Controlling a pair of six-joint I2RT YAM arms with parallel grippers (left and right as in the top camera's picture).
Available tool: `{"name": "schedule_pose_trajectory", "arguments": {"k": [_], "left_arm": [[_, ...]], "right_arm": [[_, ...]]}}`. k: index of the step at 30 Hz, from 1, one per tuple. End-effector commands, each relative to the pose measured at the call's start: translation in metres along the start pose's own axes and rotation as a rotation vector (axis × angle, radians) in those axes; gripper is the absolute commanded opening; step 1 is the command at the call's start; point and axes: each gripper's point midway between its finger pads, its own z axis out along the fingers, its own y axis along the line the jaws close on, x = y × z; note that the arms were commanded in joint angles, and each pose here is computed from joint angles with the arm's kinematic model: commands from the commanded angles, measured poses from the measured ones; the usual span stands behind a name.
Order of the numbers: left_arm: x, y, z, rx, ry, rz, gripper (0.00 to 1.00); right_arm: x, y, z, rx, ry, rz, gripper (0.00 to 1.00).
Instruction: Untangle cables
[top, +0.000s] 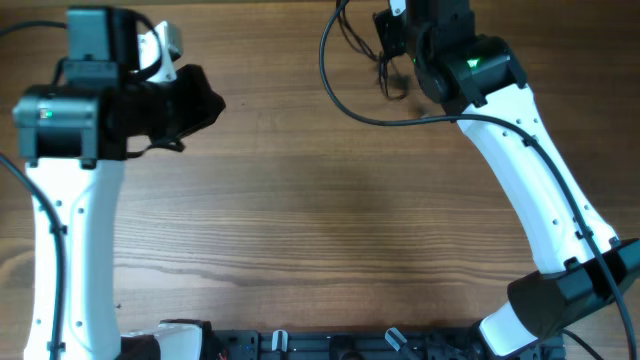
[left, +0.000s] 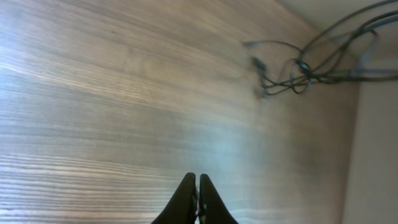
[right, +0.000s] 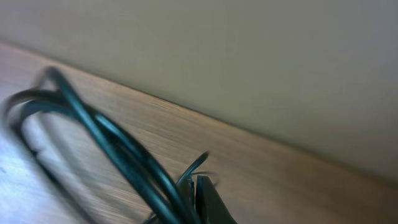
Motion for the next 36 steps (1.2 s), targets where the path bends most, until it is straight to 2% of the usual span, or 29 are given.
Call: {"name": "schedule_pose_trajectory", "arguments": {"k": [1,2,3,4,8,10,13,17,20,22,23,30,36], "left_arm": [[-0.026,0.002,0.009,-0.229,-0.238,-0.091,0.08],[-0.03,-0.006,0.016,-0.239,-0.266,-0.073,0.11],[-0.033,-0.016,0.028,-0.248,-0.289,-0.054,0.24],[-0.034,-0.025,0.042,-0.251,-0.294,-0.033,0.31],[-0.039,-0.043,0.096,-0.217,-0.263,-0.063,0.43],[-0.039,-0.057,0.116,-0.126,-0.206,-0.073,0.43],[-0.038,-0.081,0.121,0.048,-0.12,-0.087,0.39],[-0.038,-0.107,0.113,0.258,-0.008,-0.194,0.39],[-0.033,-0.139,0.099,0.448,0.08,-0.152,0.4],[-0.02,-0.153,0.087,0.554,0.181,-0.131,0.46],[-0.015,-0.156,0.082,0.592,0.222,-0.128,0.46],[-0.008,-0.164,0.068,0.675,0.315,-0.151,0.44],[-0.01,-0.163,0.075,0.637,0.274,-0.145,0.43]], "right_arm": [[0.0,-0.004,-0.001,0.006,0.006,0.256,0.04],[-0.001,0.001,-0.003,-0.024,0.006,0.271,0.04],[-0.001,0.009,-0.008,-0.076,0.016,0.306,0.04],[-0.001,0.015,-0.016,-0.123,0.023,0.327,0.04],[-0.01,0.028,-0.051,-0.258,0.019,0.397,0.04],[-0.018,0.03,-0.071,-0.305,-0.001,0.432,0.04],[-0.027,0.032,-0.093,-0.357,-0.032,0.433,0.04],[-0.032,0.041,-0.108,-0.439,-0.044,0.429,0.04],[-0.028,0.042,-0.108,-0.441,-0.034,0.406,0.04],[-0.028,0.04,-0.107,-0.428,-0.036,0.394,0.04],[-0.028,0.04,-0.107,-0.428,-0.04,0.379,0.04],[-0.035,0.035,-0.103,-0.415,-0.07,0.391,0.04],[-0.04,0.044,-0.107,-0.48,-0.075,0.408,0.04]]}}
